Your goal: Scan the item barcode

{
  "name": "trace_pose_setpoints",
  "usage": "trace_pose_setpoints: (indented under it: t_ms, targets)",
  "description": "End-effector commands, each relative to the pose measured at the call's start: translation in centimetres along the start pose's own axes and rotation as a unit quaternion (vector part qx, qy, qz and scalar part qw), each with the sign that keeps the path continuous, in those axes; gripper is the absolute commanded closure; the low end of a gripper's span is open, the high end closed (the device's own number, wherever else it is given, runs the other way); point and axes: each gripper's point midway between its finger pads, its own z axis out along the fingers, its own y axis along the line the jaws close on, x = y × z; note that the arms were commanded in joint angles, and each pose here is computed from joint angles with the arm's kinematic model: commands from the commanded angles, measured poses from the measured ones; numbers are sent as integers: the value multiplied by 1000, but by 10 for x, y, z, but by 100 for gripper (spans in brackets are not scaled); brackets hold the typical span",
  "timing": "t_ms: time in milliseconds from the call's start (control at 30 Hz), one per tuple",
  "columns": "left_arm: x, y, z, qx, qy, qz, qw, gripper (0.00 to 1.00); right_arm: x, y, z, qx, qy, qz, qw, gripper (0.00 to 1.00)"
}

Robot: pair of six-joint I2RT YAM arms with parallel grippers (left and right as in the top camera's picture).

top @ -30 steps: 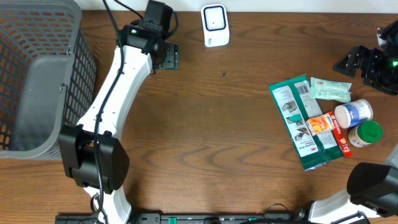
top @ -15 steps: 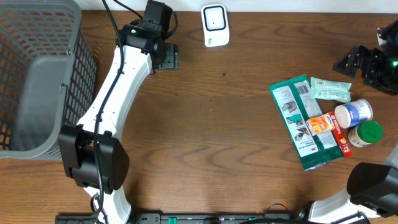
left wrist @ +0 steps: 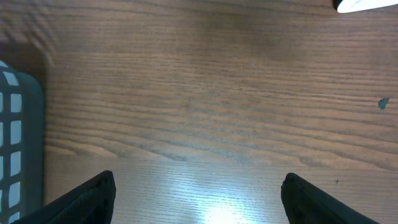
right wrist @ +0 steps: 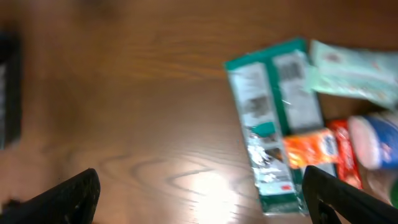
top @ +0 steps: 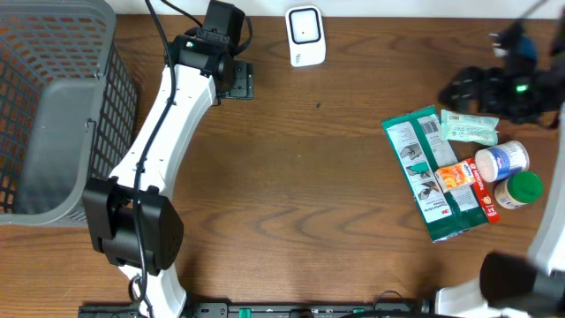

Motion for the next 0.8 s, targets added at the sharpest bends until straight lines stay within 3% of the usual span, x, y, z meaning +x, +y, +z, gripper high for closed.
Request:
trace_pose_setpoints:
  t_ms: [0, 100, 167, 567, 767]
  targets:
    - [-8, 4, -19, 0, -23, 2, 1000, 18, 12, 46, -31, -12, -39, -63, 997, 1]
    - [-8, 4, -19, 0, -23, 2, 1000, 18, 25, 76, -42, -24, -50, -112, 992, 1]
    - [-8, 4, -19, 0, -23, 2, 1000, 18, 29, 76, -51, 12, -66, -135, 989, 1]
    - [-8, 4, -19, 0, -23, 2, 1000, 18, 58, 82, -106, 28, -145, -157, 977, 1]
    - [-8, 4, -19, 0, -23, 2, 1000, 18, 54, 88, -134, 29, -246, -185, 951, 1]
